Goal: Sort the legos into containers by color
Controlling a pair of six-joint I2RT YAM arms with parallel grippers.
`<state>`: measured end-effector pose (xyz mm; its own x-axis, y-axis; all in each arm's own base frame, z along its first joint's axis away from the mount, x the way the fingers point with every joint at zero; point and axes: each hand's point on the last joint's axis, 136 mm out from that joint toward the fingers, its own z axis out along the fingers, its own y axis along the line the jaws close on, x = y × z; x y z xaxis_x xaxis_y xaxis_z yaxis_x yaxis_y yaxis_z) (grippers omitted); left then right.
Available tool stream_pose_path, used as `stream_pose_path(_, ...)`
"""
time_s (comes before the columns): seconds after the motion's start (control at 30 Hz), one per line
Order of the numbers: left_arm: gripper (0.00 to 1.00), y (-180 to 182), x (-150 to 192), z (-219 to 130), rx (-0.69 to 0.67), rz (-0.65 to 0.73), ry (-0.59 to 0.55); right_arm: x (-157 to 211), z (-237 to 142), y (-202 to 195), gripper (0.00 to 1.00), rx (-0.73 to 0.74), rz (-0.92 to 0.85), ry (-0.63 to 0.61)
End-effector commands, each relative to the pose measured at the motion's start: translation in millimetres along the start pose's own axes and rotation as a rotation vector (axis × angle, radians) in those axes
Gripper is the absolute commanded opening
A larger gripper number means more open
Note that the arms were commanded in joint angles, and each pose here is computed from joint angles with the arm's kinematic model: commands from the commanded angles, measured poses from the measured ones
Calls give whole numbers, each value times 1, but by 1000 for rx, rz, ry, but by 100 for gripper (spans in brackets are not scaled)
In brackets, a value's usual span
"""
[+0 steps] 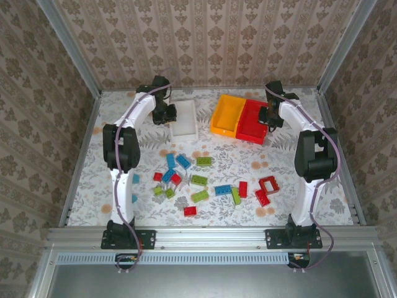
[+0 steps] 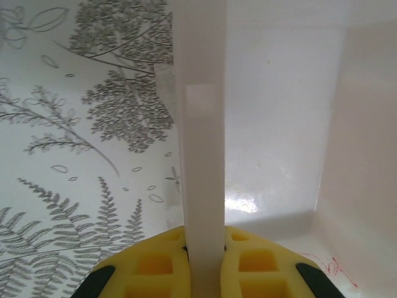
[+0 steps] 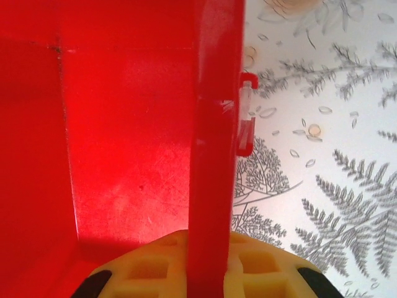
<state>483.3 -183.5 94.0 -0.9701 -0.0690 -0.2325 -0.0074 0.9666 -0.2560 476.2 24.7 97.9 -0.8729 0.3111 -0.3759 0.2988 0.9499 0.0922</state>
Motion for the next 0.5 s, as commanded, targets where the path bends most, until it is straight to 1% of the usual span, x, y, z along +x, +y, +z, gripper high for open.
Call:
stream_pose_path(0.0, 3, -12, 5, 0, 9, 69, 29, 0, 6, 8, 1, -7, -207, 24)
stream_pose_path(0.2, 3, -15, 11, 1, 5, 101, 49, 3, 12, 35, 0, -144, -308, 76)
stream_pose_path(0.47, 3, -14, 13, 4, -20, 93, 51, 6, 22, 41, 0, -166, -334, 134)
